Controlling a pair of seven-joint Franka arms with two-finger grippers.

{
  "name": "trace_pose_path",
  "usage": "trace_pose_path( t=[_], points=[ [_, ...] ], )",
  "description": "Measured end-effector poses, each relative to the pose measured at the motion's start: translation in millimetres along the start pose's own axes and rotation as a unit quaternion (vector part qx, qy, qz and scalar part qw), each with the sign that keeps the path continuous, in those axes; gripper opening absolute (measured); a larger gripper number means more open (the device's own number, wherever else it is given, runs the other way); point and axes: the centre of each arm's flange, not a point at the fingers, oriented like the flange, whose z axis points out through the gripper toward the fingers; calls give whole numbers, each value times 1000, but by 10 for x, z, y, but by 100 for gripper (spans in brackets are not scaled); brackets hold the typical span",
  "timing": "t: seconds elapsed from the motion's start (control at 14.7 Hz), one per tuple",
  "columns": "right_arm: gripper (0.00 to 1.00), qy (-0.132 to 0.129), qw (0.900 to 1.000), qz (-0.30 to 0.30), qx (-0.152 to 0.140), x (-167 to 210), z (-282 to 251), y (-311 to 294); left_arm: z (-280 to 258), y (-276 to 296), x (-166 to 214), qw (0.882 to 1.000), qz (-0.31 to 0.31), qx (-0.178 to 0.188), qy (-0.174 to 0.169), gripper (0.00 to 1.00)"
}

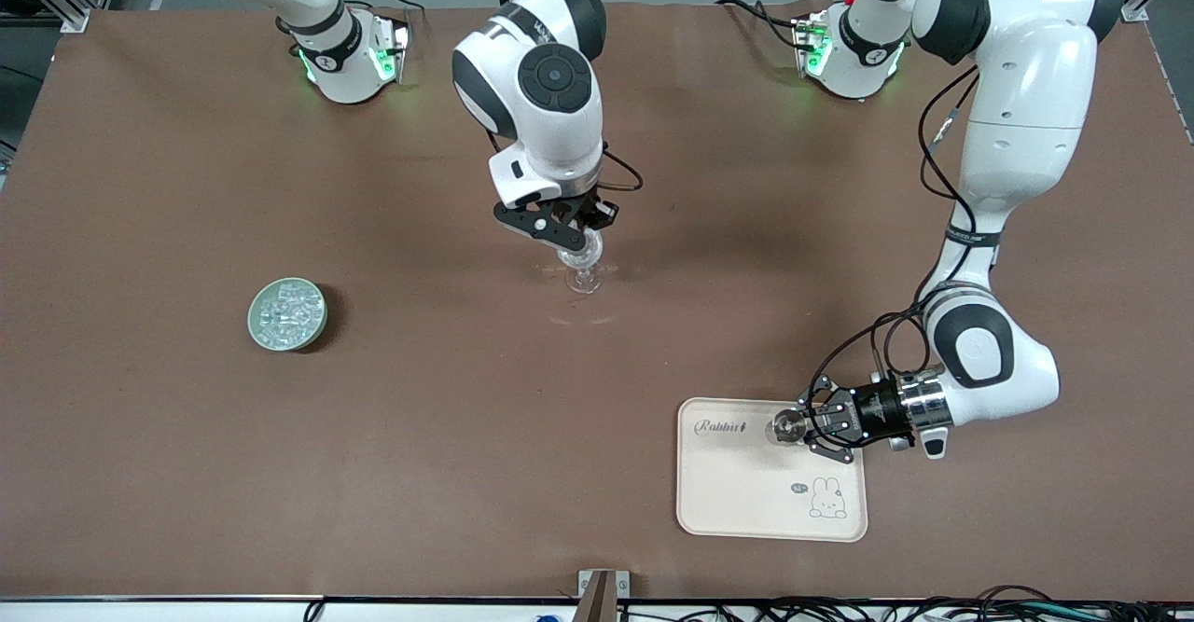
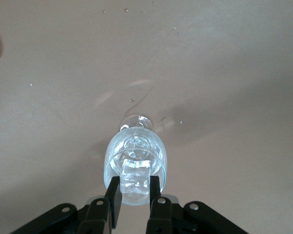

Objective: Pour wine and add ice with both arms
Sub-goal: 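Lower the jigger onto the tray while the right gripper drops ice into the glass, then open the left gripper on the tray while the right gripper withdraws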

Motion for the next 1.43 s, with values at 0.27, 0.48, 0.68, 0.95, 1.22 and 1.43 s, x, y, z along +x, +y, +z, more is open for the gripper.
trace_pose_path(
  t=[0.27,0.48,0.68,0.95,1.22,1.43],
  points=[
    [27,0,1000,4,0,15,5,4,105,65,92,1000,-3,-28,6,21],
    [27,1,1000,5,-1,20,9,6,239,97,130,999,-4,-45,10,21],
    [27,0,1000,5,-2,21,23,4,313,127,159,999,-5,-53,10,21],
    [36,0,1000,5,-5,31,63,2,373,129,189,998,-6,-61,12,21],
    [63,0,1000,6,-4,38,54,1,370,138,209,998,-14,-67,6,21],
    [72,3,1000,10,0,98,7,10,335,155,224,997,-18,-72,3,29]
  ],
)
